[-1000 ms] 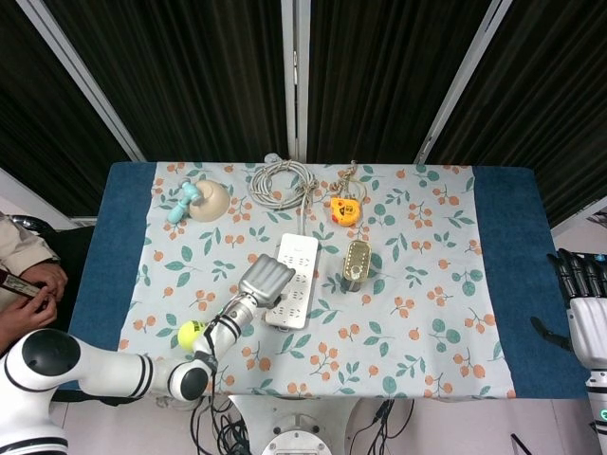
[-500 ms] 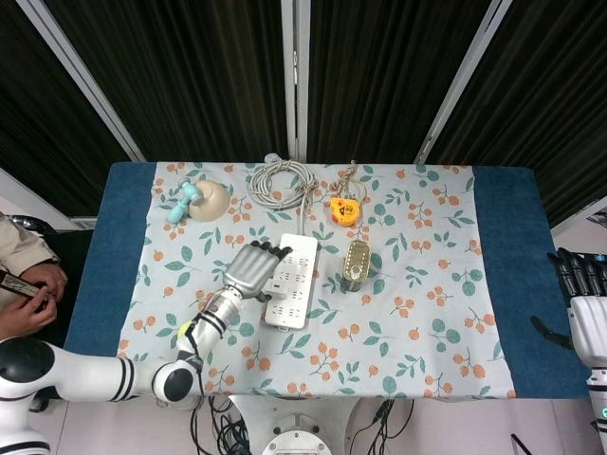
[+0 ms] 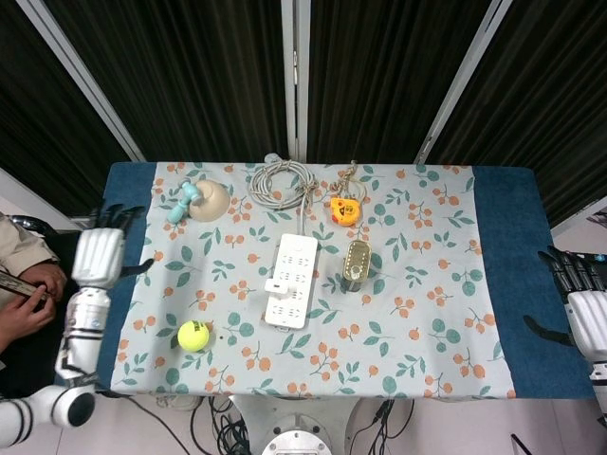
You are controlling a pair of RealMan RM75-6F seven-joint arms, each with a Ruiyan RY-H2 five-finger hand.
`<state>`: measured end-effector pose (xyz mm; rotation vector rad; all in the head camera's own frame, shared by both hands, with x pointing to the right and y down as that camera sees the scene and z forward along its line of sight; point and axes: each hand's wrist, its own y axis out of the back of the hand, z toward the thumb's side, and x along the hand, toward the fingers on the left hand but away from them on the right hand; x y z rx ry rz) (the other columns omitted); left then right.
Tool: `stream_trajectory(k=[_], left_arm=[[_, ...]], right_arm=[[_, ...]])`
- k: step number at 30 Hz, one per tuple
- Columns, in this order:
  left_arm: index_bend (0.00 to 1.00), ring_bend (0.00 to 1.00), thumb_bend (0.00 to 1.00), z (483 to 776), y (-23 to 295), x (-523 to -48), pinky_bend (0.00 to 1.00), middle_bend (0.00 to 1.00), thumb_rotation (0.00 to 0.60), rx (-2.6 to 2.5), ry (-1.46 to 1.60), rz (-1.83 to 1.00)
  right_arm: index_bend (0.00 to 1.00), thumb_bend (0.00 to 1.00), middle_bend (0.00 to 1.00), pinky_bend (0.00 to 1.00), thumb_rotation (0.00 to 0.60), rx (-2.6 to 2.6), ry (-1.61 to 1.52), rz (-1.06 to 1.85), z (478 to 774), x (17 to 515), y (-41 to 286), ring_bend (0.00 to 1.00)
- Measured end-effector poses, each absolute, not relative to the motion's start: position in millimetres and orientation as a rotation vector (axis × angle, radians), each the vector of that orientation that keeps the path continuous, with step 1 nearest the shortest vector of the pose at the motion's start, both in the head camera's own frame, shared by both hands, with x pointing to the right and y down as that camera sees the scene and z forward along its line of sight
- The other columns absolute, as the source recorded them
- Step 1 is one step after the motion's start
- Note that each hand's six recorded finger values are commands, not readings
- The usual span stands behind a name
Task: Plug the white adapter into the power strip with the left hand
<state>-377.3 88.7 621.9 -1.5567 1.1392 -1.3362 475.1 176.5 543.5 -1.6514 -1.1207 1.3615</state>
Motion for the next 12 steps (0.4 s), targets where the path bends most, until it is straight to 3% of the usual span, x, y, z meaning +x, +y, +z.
stream_trajectory(k=[5, 12], left_arm=[[0.2, 0.03, 0.13, 601, 130, -428, 0.0, 0.17, 0.6, -1.502, 1.148, -1.436], [0.18, 0.03, 0.12, 577, 181, -442, 0.0, 0.16, 0.6, -1.467, 1.202, -1.448]], right_arm=[[0.0, 0.12, 0.0, 0.0, 0.6, -1.657, -1.121, 1.337, 546, 476, 186, 0.0], [0.0, 0.12, 0.0, 0.0, 0.6, -1.637, -1.134, 1.304, 543, 471, 200, 0.0]])
